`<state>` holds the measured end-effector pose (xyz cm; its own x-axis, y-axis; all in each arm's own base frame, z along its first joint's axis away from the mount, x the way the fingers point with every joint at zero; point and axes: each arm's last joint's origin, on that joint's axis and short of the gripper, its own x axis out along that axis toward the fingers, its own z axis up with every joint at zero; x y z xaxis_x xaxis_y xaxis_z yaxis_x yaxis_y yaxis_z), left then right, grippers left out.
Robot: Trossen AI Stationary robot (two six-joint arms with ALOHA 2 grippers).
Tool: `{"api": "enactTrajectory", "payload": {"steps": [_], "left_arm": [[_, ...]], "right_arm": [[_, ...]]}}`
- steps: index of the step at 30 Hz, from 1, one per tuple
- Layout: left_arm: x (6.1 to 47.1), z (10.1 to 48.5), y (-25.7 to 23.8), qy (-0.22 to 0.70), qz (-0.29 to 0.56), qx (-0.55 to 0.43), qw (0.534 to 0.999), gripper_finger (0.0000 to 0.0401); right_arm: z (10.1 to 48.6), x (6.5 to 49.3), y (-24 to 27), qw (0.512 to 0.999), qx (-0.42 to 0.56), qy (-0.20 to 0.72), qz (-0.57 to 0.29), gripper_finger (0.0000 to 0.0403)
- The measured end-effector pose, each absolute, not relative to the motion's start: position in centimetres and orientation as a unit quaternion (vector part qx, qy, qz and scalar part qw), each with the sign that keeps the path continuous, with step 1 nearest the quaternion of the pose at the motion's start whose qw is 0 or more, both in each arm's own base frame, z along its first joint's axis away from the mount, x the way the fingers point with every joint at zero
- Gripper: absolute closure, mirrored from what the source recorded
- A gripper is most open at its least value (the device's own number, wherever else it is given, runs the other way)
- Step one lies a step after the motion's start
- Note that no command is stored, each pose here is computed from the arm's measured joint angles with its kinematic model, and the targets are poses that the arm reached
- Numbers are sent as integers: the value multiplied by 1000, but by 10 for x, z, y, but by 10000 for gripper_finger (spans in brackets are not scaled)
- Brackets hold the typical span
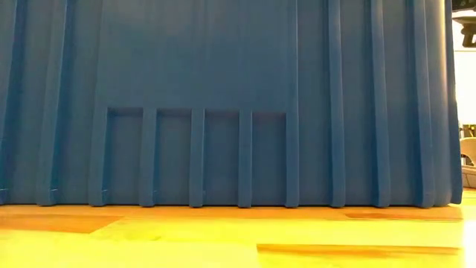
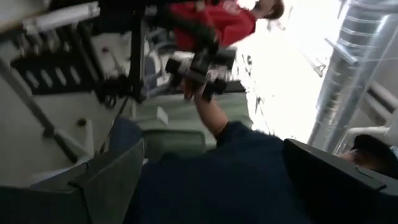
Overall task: Pick and place slides into bin
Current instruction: Put the gray slide into the blue container
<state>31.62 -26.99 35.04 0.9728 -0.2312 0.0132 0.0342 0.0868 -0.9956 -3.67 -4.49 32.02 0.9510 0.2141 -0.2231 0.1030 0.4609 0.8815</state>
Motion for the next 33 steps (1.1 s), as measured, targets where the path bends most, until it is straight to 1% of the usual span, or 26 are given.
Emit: {"api": "enactTrajectory", "payload": {"steps": [4, 7, 10, 12, 14, 19, 21, 23, 25, 27, 30, 33], "left_arm": [[332, 349, -294, 74, -99, -678, 725, 29], [346, 346, -306, 72, -98, -685, 718, 29], [359, 346, -303, 64, -100, -659, 742, 29], [363, 349, -298, 52, -96, -637, 763, 29], [365, 350, -294, 37, -80, -630, 772, 29], [372, 350, -285, 39, -82, -639, 764, 29], [375, 350, -281, 35, -76, -634, 769, 29], [379, 350, -275, 22, -62, -631, 773, 29], [382, 352, -268, 10, -46, -624, 780, 29], [386, 354, -260, -1, -36, -611, 791, 29], [392, 356, -250, -9, -29, -600, 799, 29], [398, 353, -242, 6, -33, -597, 802, 29]], "right_arm": [[325, -46, -53, 845, 513, 147, 27, 110], [327, -49, -55, 846, 511, 149, 38, 110], [327, -49, -53, 838, 517, 165, 53, 110], [324, -51, -53, 834, 521, 179, 45, 110], [320, -53, -51, 832, 515, 201, 40, 110], [314, -43, -31, 794, 543, 254, 100, 110], [308, -36, -21, 789, 535, 276, 125, 110], [300, -30, -13, 773, 535, 310, 144, 110], [288, -24, -5, 747, 541, 359, 144, 110], [280, -20, 0, 735, 539, 384, 146, 110], [270, -14, 4, 724, 540, 406, 138, 110], [264, -5, 9, 704, 564, 408, 139, 110]]}}
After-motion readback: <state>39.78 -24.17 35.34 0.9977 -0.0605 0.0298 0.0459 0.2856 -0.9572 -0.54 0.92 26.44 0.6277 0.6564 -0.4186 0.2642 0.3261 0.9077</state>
